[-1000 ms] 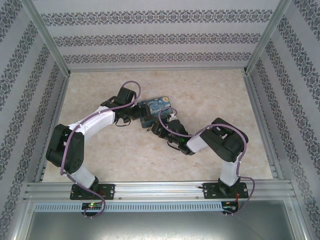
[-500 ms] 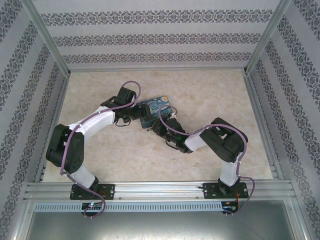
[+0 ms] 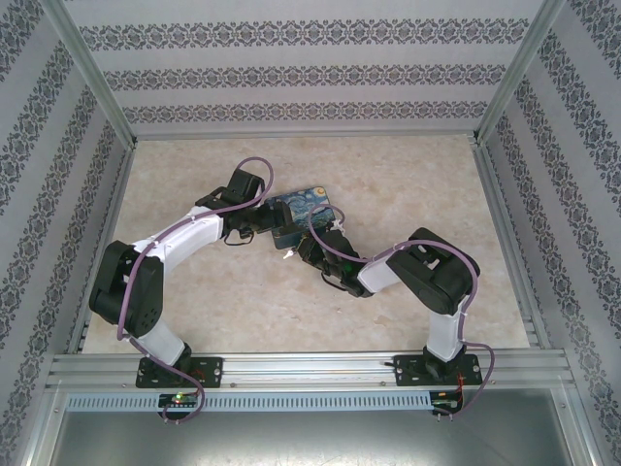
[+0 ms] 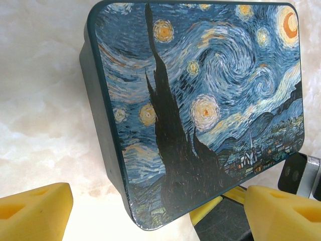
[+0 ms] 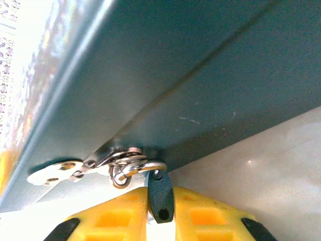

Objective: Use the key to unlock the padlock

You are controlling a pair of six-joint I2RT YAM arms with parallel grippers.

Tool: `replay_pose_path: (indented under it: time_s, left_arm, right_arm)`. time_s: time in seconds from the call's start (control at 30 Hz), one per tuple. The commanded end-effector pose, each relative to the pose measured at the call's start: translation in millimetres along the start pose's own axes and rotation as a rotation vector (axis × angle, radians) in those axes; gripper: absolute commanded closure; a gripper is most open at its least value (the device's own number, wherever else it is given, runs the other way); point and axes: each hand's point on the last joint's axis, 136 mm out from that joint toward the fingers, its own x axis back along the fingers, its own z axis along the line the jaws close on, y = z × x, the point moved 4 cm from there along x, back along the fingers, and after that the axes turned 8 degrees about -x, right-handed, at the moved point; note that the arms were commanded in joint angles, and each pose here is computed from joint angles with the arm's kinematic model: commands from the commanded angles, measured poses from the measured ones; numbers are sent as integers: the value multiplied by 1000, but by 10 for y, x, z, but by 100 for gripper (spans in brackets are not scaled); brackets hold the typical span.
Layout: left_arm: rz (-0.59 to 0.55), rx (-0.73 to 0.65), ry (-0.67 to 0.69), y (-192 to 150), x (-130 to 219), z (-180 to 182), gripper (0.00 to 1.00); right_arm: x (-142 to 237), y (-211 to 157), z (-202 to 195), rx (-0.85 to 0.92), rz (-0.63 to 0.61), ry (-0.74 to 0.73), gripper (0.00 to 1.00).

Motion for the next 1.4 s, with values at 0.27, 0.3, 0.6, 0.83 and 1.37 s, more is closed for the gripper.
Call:
replay_pose_path:
  time_s: [0.27,0.3,0.6,0.83,1.37]
  left_arm:
    - [43,-104,192,16,-113,285,11]
    - [48,-110,202,7,-127,299,11]
    - [91,-178,297,-88,-232,350,11]
    - [103,-194,317,-129,-265,349,11]
    - [137,-209,333,-263,-357,369,12]
  right_arm:
    - [23,-47,-307,-2,23,-96,100]
    - [32,-42,-312,-3,21,-96,100]
    - [143,50,-297,-20,0,-49,100]
    - [173,133,-196,-36,-10,19,100]
    - [110,282,-40,-166,-58,106,100]
